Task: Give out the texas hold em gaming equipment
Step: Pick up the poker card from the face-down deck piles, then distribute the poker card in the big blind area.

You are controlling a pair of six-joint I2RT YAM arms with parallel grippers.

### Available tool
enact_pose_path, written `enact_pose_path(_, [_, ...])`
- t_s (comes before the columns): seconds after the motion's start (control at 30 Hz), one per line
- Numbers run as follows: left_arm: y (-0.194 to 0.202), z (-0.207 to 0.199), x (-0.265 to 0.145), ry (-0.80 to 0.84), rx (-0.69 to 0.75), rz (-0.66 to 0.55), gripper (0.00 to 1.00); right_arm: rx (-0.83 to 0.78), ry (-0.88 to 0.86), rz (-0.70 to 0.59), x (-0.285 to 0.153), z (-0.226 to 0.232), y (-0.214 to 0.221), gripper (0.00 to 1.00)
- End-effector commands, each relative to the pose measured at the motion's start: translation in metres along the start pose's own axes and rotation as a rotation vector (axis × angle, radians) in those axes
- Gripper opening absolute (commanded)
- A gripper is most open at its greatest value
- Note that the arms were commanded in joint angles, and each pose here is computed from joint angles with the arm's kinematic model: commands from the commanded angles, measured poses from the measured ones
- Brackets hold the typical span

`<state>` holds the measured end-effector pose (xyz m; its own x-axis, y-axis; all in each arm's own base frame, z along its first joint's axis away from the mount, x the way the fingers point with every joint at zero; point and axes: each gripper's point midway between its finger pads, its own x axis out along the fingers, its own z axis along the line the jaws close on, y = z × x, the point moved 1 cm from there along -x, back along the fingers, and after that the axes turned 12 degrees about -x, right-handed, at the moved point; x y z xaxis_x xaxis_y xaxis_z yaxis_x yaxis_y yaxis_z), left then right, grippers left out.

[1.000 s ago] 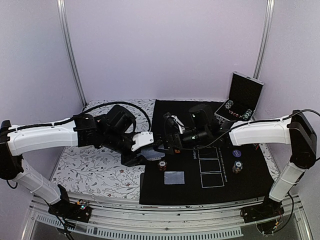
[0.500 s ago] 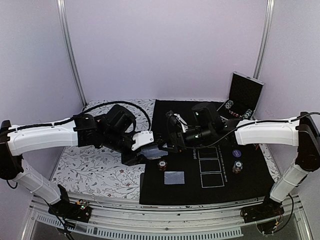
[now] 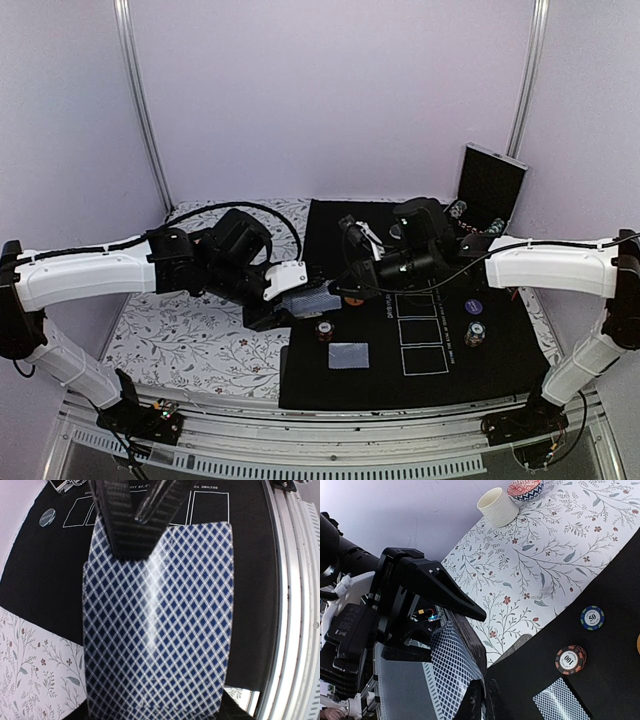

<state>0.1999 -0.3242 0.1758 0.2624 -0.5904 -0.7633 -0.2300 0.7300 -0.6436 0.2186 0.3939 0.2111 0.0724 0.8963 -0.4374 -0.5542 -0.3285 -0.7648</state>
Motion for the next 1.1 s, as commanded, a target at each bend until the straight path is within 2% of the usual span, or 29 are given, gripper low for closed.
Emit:
enact_pose_path(0.0, [-0.008, 0.004, -0.009, -0.012, 0.002, -0.045, 0.55, 0.012, 0.057, 0.005, -0.013, 0.0, 0.0, 0.04])
enact_pose_path(0.23, [-0.007, 0.004, -0.008, -0.011, 0.0, -0.04, 0.55, 0.016, 0.103, 0.004, -0.028, 0.003, -0.006, 0.03])
enact_pose_path(0.53, [-0.003, 0.005, -0.004, -0.016, 0.002, -0.026, 0.55, -0.022, 0.072, -0.048, -0.048, 0.024, -0.031, 0.02])
enact_pose_path(0.67, [-0.003, 0.005, -0.004, -0.018, 0.011, -0.029, 0.55, 0.001, 0.112, -0.109, -0.077, 0.019, -0.042, 0.03])
enact_pose_path(0.77, [-0.004, 0.005, -0.002, -0.01, 0.004, -0.03, 0.55, 0.064, 0.186, -0.161, -0.11, 0.0, -0.05, 0.02])
enact_pose_path(0.87, [-0.006, 0.006, -0.003, -0.003, 0.004, -0.036, 0.55, 0.135, 0.294, -0.175, -0.131, -0.026, -0.042, 0.02])
enact_pose_path(0.93, [-0.005, 0.011, -0.002, -0.014, -0.005, -0.036, 0.55, 0.176, 0.35, -0.154, -0.128, -0.043, -0.024, 0.03])
enact_pose_path(1.07, [-0.006, 0.013, 0.002, 0.003, -0.026, -0.03, 0.55, 0.263, 0.236, -0.044, -0.086, -0.059, 0.031, 0.02])
